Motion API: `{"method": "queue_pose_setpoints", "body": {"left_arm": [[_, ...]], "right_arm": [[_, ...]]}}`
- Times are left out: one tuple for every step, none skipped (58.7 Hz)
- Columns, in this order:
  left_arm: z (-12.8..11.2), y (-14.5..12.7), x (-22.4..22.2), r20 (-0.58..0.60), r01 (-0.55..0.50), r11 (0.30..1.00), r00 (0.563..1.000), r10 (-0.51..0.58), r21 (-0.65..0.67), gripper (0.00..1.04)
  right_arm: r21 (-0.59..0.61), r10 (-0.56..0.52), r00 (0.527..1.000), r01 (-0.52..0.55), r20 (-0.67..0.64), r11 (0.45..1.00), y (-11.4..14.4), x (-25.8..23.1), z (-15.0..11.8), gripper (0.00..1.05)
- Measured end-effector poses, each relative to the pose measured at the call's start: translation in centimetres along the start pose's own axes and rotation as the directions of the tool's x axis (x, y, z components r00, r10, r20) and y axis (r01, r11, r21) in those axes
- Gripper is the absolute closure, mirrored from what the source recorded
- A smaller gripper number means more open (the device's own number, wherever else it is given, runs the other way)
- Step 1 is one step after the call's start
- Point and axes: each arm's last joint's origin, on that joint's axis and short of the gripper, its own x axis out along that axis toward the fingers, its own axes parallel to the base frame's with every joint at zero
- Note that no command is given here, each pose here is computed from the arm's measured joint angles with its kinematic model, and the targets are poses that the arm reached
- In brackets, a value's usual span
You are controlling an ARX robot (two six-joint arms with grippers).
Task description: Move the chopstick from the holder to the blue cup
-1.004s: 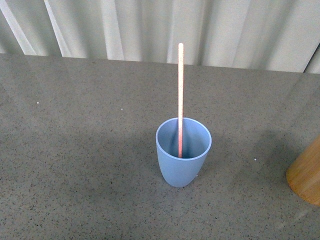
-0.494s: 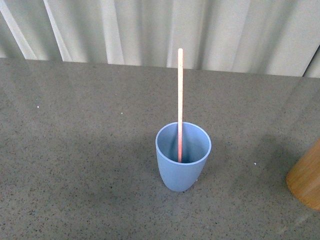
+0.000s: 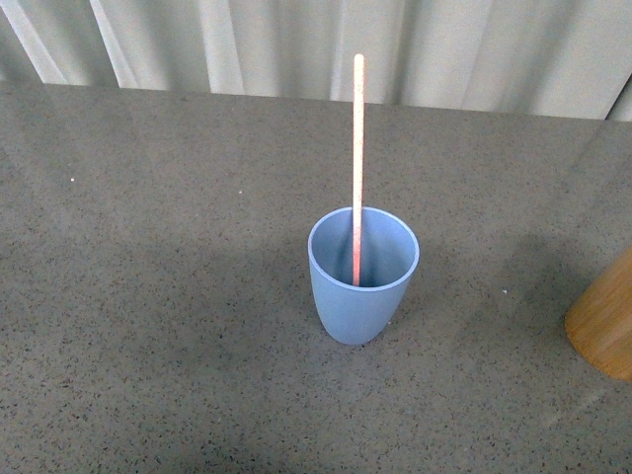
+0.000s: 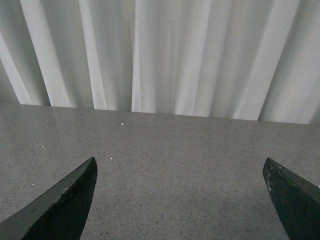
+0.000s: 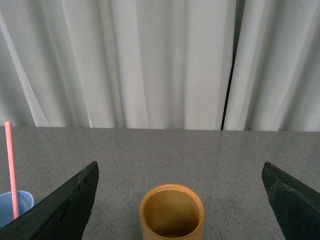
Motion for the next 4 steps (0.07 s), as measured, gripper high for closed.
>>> {"method": "queue_pose_setpoints", "body": {"left_arm": [[0.00, 0.00, 0.00, 0.000, 0.000, 1.000, 1.000, 0.000, 0.000, 0.07], [0.00, 0.00, 0.00, 0.000, 0.000, 1.000, 1.000, 0.000, 0.000, 0.07], [0.00, 0.00, 0.00, 0.000, 0.000, 1.000, 1.000, 0.000, 0.000, 0.07], [0.00, 0.00, 0.00, 0.000, 0.000, 1.000, 1.000, 0.000, 0.000, 0.07]], "right_arm": [[0.000, 0.000, 1.000, 0.000, 0.000, 1.000, 0.00, 0.00, 0.00, 0.10], [0.000, 0.000, 1.000, 0.000, 0.000, 1.000, 0.00, 0.00, 0.00, 0.10], [0.000, 0.000, 1.000, 0.000, 0.000, 1.000, 0.00, 0.00, 0.00, 0.10], [0.000, 0.000, 1.000, 0.000, 0.000, 1.000, 0.00, 0.00, 0.00, 0.10]]}}
